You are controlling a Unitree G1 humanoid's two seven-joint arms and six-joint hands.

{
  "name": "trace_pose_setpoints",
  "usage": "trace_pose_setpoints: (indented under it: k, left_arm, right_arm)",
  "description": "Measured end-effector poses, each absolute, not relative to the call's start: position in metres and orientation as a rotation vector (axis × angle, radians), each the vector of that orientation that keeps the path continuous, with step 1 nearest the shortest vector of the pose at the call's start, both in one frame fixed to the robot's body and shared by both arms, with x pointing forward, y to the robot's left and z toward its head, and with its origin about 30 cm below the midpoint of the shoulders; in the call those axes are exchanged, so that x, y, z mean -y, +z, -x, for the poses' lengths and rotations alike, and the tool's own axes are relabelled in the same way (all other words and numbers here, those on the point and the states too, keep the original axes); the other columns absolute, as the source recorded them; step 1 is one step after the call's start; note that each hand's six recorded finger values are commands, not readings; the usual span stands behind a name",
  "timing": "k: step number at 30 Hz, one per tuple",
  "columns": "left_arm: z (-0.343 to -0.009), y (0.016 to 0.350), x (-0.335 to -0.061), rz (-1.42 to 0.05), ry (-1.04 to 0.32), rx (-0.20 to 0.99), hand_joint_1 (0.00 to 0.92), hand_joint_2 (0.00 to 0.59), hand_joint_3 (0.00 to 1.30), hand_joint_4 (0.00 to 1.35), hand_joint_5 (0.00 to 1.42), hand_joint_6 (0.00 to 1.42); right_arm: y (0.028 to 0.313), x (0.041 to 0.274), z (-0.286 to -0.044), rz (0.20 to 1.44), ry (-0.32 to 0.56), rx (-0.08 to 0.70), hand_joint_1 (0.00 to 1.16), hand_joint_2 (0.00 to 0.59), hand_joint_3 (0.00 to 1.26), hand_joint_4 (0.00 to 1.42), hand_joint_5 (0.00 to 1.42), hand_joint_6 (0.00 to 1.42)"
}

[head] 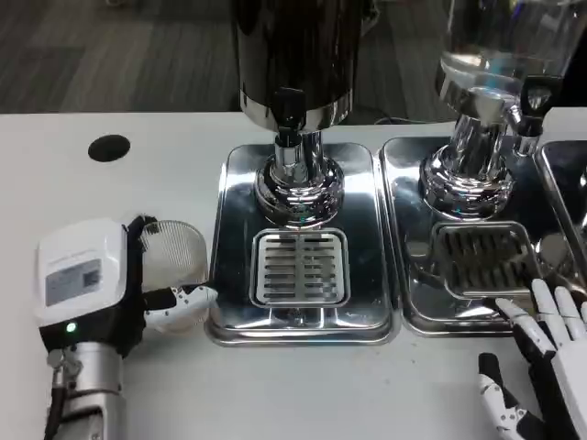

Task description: Grasp the cup under the faucet to collect the drink, then remove the cup.

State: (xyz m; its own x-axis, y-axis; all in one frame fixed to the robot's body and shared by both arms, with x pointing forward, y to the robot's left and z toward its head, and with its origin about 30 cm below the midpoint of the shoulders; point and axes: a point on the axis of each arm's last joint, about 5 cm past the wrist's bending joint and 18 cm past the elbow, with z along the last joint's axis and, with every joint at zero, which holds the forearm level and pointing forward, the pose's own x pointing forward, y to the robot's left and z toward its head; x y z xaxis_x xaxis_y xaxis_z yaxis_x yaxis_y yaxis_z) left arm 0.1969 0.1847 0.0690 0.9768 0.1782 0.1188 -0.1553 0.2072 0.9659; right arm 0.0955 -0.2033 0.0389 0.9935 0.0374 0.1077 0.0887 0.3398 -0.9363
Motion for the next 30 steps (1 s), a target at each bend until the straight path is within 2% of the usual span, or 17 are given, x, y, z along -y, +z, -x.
trace_pose_setpoints:
  k: [10,19,30]
  left_arm:
    - [-0.192,0.068,-0.183,-1.341,0.249,-0.019,0.496,0.036,0.8,0.8,1.05,1.42]
    - [-0.188,0.069,-0.182,-1.331,0.252,-0.01,0.434,0.047,0.83,0.83,1.07,1.42]
    - [-0.19,0.083,-0.178,-1.331,0.295,0.075,0.421,0.054,0.83,0.83,1.07,1.42]
  right_arm:
    - [0.038,0.203,-0.095,1.211,-0.033,0.114,0.21,0.475,0.23,0.0,0.0,0.0]
    - [0.038,0.203,-0.095,1.209,-0.034,0.114,0.22,0.476,0.23,0.0,0.0,0.0]
    - [0.039,0.203,-0.096,1.208,-0.037,0.115,0.22,0.476,0.23,0.0,0.0,0.0]
